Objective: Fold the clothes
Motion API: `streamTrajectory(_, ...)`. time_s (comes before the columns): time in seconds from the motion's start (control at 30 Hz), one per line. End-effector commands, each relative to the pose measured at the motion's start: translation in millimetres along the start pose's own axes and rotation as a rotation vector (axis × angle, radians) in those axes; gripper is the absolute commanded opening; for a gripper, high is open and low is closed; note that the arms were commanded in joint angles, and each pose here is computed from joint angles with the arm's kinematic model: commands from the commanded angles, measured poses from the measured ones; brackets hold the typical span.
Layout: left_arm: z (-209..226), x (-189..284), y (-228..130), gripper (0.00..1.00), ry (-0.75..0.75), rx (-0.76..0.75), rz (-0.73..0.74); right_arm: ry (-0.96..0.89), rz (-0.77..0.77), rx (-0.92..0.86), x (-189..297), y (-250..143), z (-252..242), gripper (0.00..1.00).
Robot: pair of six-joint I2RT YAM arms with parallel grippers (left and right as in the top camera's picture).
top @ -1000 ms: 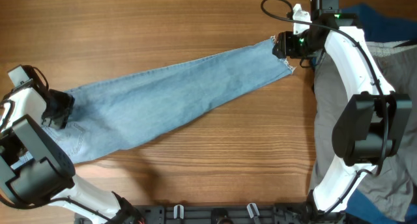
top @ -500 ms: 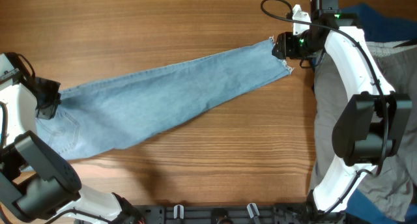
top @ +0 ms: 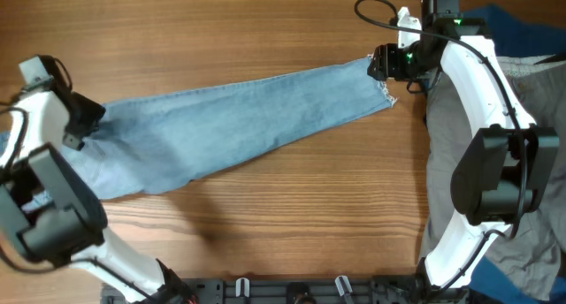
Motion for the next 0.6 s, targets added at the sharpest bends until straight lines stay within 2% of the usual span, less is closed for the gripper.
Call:
streamTrajectory(0.0, 7.4, 92.4, 19.4, 0.66, -0.129, -0.016, -0.147, 0.032, 0.058, -0.099, -12.5, -15.6, 2.0, 0.48)
streamTrajectory(0.03, 12.3, 102.4, 16.5, 0.66, -0.126, -0.015, -0.146, 0.049, 0.084, -0.096, -20.3, -22.7, 4.9, 0.40)
streamTrajectory(0.07, 21.3, 107.1, 9.5, 0.60, -0.089, -0.014, -0.106, 0.059, 0.118, -0.086, -33.4, -34.1, 8.8, 0.29)
streamTrajectory(0.13, 31.8, 98.7, -0.2, 0.47, -0.027, -0.015, -0.028, 0.064, 0.139, -0.074, -51.6, -47.9, 12.0, 0.26)
streamTrajectory(0.2, 51.9, 65.6, -19.9, 0.29, 0.061, -0.002, 0.081, 0.059, 0.101, -0.148, -73.8, -58.8, 8.1, 0.18)
streamTrajectory(0.33, 93.6, 13.6, -43.3, 0.34, 0.126, 0.075, 0.138, -0.005, 0.009, -0.219, -91.7, -60.2, -2.5, 0.15)
streamTrajectory(0.43, 112.2, -16.9, -43.6, 0.32, 0.081, 0.141, 0.039, -0.190, 0.028, -0.253, -89.6, -66.8, -19.2, 0.12)
streamTrajectory(0.53, 100.1, -18.2, -24.3, 0.29, -0.014, 0.119, -0.096, -0.216, 0.059, -0.258, -82.2, -68.7, -29.4, 0.11)
streamTrajectory(0.57, 94.7, -17.4, -20.5, 0.29, -0.045, 0.114, -0.124, -0.215, 0.067, -0.253, -76.3, -66.7, -33.1, 0.15)
Point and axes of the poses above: each gripper's point midway between its finger pads, its own x axis back along the fingers, its own z axis along the line the jaws close on, y = z × x, the point moved 10 cm from there along x, back along the fingers, and after that the axes turned 5 degrees about x, right-handed, at the moved point
